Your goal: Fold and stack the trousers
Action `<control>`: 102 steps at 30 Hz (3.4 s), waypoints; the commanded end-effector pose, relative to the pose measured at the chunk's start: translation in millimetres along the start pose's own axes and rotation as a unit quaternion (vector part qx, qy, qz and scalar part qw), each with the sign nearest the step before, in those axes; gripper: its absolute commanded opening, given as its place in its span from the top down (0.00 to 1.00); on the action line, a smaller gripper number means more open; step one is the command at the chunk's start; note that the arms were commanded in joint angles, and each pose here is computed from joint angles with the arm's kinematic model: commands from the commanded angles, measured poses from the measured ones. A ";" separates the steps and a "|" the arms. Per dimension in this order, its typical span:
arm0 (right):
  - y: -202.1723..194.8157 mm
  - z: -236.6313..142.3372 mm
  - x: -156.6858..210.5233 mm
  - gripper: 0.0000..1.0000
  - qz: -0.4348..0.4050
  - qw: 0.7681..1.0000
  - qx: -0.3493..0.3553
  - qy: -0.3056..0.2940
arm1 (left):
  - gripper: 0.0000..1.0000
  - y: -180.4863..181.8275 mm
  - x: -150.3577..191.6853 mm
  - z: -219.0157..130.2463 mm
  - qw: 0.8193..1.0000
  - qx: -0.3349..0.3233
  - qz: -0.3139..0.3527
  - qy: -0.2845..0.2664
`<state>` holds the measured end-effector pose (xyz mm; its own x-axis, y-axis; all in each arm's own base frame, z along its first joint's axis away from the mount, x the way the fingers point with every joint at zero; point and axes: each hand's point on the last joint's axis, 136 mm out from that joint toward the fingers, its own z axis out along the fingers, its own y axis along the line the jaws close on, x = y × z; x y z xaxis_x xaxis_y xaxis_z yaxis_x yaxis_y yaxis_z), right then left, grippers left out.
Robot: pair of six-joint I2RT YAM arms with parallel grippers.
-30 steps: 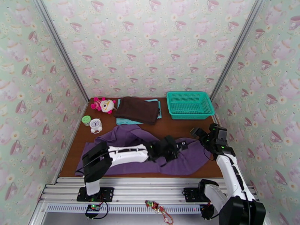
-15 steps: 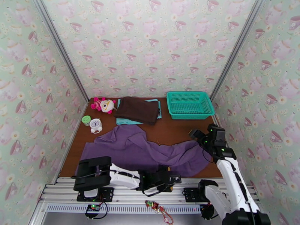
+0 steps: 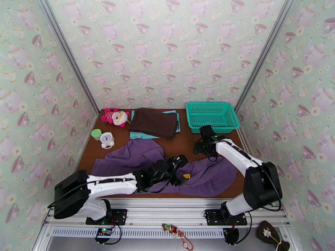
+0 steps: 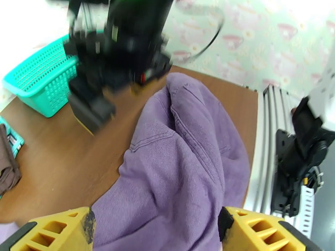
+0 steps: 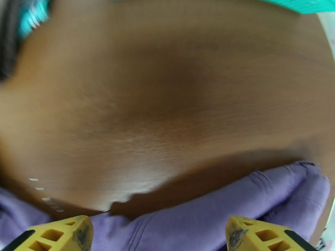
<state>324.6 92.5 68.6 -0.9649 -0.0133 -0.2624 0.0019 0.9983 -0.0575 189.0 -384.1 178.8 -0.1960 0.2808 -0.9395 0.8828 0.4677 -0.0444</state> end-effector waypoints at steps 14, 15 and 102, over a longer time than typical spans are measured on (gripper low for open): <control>5.7 28.9 58.0 0.28 -0.094 0.980 0.090 0.150 | 0.20 48.9 25.7 -79.3 0.993 -0.078 -0.072 -0.043; 8.0 28.9 59.2 0.32 -0.093 0.980 0.084 0.152 | 0.20 51.6 24.6 -81.6 0.993 -0.082 -0.073 -0.047; -166.5 52.5 -19.5 0.05 0.418 0.904 -0.041 -0.081 | 0.23 183.5 82.1 -99.5 0.911 -0.315 -0.244 0.107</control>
<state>386.3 -57.6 42.1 -0.5840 0.7346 -0.3456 0.6242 0.6785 0.3874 283.3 -214.9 128.7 -0.6048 0.0901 -0.7913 0.3655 0.9142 -0.1752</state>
